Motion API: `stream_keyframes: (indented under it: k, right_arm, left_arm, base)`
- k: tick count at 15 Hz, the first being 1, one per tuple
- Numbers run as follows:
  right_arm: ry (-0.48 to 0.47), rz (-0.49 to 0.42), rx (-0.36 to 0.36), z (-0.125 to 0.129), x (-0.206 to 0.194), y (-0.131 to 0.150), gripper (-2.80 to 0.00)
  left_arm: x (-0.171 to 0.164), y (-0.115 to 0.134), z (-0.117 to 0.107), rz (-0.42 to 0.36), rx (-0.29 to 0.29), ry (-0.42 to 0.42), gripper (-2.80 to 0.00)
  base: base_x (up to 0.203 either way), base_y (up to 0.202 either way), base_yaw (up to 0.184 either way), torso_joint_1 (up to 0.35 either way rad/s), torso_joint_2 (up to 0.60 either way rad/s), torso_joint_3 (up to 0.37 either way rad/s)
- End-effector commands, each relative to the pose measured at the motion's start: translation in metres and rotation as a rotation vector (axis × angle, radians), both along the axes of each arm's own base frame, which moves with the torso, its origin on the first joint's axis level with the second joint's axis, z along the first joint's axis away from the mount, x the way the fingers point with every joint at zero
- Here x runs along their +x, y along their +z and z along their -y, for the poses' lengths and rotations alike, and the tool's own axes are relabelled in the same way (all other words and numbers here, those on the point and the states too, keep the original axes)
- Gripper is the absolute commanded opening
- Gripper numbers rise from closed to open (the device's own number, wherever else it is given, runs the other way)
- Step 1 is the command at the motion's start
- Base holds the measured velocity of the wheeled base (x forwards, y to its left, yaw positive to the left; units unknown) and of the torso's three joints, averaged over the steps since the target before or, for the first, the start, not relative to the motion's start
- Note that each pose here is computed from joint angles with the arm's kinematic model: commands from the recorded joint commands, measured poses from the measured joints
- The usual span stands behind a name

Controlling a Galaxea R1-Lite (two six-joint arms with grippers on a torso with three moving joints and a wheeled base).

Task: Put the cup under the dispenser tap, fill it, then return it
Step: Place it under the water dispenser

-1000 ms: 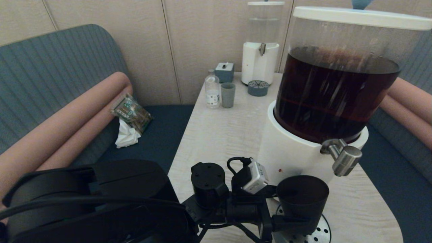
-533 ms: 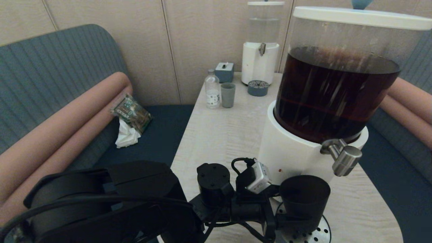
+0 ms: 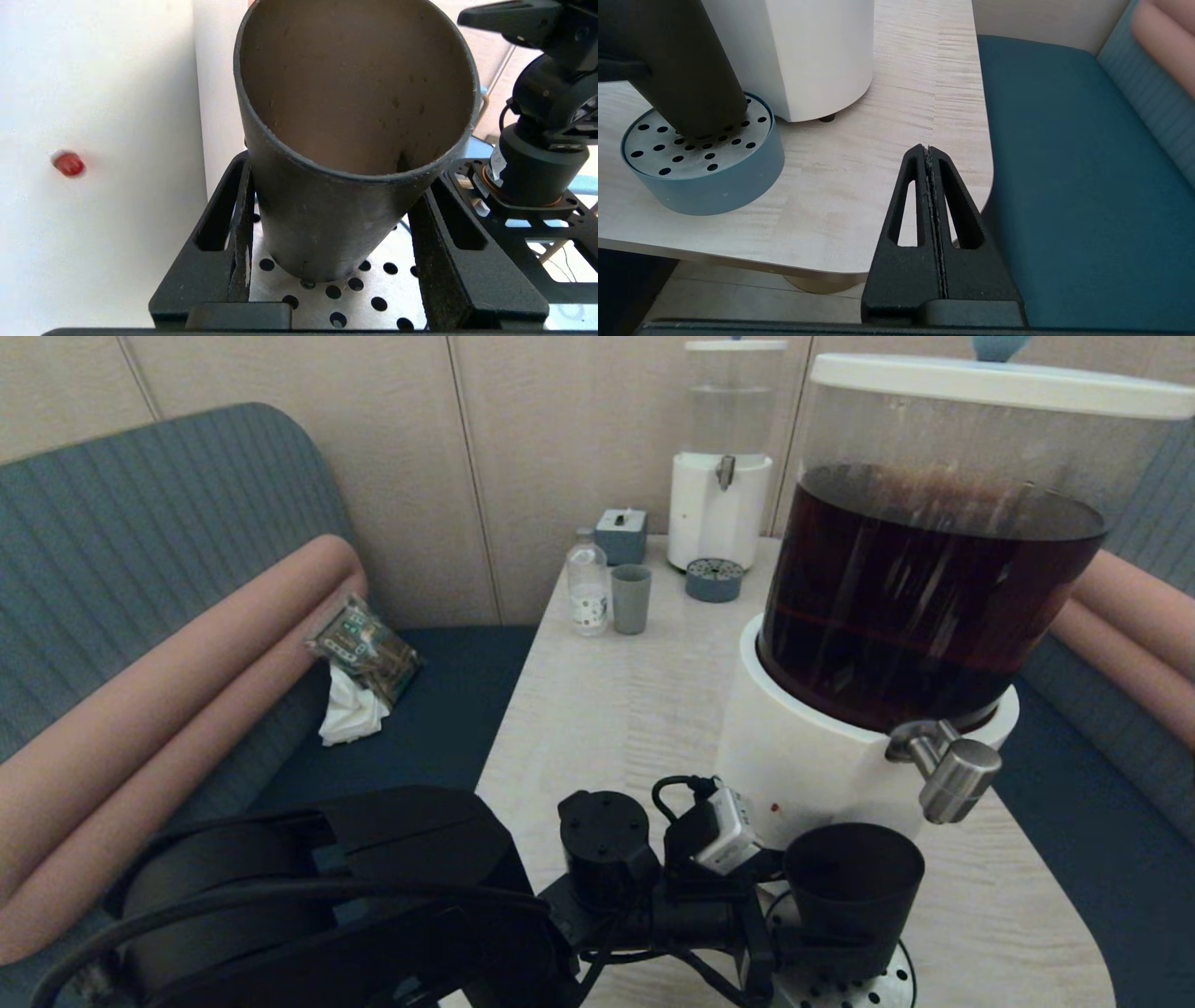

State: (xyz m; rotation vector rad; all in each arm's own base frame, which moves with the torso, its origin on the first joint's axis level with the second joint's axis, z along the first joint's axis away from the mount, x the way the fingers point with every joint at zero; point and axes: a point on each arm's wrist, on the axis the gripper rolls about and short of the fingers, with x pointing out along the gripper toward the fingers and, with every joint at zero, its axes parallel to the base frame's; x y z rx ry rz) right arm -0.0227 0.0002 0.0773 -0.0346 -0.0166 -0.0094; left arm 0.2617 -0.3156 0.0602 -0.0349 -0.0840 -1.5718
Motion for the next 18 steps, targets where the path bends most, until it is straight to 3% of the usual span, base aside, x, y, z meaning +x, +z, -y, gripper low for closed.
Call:
stream_keyframes:
  k: [1,18]
  right_arm:
    - [-0.002,-0.008,0.002,0.0,0.0007,-0.0022,-2.8]
    - [-0.002,-0.008,0.01,0.0001,0.0007,-0.0023,-2.8]
  left_arm:
    - [0.0,-0.0022,0.0002,0.0,0.0,-0.004,-2.8]
    - [0.0007,0.0014,-0.0002,0.002,-0.009,0.008,-2.8]
  base:
    - [0.0,0.0,0.0,0.0,0.0,0.0]
    - [0.0,0.0,0.0,0.0,0.0,0.0]
